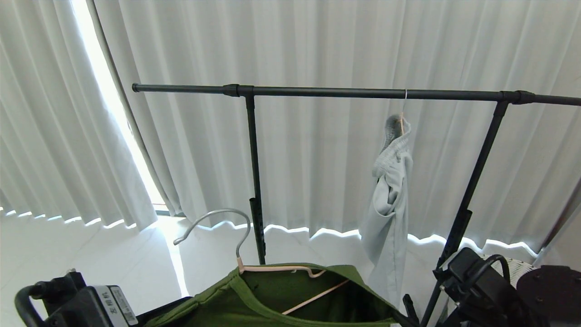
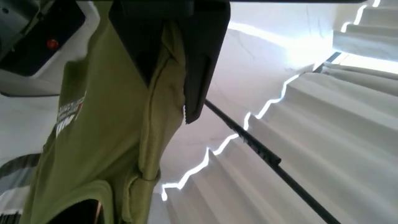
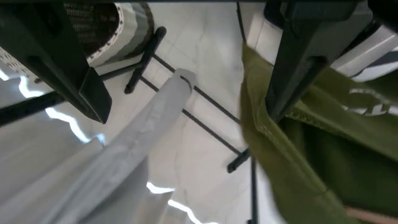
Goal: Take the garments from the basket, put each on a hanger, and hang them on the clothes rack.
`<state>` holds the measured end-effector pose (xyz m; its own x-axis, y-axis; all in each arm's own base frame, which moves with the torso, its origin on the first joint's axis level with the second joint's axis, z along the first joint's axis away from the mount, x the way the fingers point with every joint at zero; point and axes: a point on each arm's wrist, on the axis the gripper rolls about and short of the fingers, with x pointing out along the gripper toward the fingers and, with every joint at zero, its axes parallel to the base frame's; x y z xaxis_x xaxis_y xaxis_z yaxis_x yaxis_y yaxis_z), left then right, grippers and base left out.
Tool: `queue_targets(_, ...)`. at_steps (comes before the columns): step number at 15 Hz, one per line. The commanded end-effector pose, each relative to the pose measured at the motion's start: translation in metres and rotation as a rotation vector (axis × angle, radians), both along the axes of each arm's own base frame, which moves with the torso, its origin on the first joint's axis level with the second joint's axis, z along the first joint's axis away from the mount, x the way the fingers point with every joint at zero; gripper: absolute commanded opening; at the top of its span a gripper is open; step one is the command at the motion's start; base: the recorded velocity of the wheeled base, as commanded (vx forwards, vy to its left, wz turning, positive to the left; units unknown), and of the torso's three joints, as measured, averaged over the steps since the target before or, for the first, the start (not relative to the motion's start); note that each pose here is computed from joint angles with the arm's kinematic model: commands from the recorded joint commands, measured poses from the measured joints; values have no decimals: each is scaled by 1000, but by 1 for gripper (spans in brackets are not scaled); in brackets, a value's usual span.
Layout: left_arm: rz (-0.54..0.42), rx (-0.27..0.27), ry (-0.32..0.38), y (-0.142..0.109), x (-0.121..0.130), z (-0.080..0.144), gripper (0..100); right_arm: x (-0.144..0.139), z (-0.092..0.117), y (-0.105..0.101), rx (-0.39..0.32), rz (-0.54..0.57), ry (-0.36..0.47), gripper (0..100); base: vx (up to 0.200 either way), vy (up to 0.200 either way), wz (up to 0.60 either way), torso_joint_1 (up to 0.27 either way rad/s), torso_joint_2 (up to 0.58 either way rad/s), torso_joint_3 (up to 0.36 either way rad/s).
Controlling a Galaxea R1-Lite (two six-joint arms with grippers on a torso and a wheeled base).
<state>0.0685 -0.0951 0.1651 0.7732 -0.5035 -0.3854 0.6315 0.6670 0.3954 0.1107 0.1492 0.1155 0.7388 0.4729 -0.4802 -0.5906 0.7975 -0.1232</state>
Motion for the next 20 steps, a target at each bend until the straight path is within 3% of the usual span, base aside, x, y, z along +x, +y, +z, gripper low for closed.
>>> queue_targets(1,-11,-5,0,-1,0,0,0,-8,4,6,24,62,-6,100,0,0,0,0,0,0)
queue_targets(4,-40,-7,8,-2,-1,0,0,-13,22,10,103,209,-19,100,0,0,0,0,0,0)
queue_targets(6,-61,-4,14,-2,-2,-1,0,-14,30,12,109,308,-54,100,0,0,0,0,0,0)
queue_targets(10,-192,-14,39,-8,-10,-2,0,-13,42,21,126,521,-83,100,0,0,0,0,0,0)
queue_targets(12,-277,-6,33,-10,-14,-1,0,-12,47,29,105,631,-65,100,0,0,0,0,0,0)
queue_targets(13,-332,30,8,-11,-15,-1,0,-12,50,32,81,704,-44,100,0,0,0,0,0,0)
queue_targets(15,-363,58,-6,-13,-14,-1,0,-15,55,37,46,803,-5,100,0,0,0,0,0,0)
queue_targets(20,-366,54,-9,-20,-11,4,0,-12,48,72,-2,864,64,100,0,0,0,0,0,0)
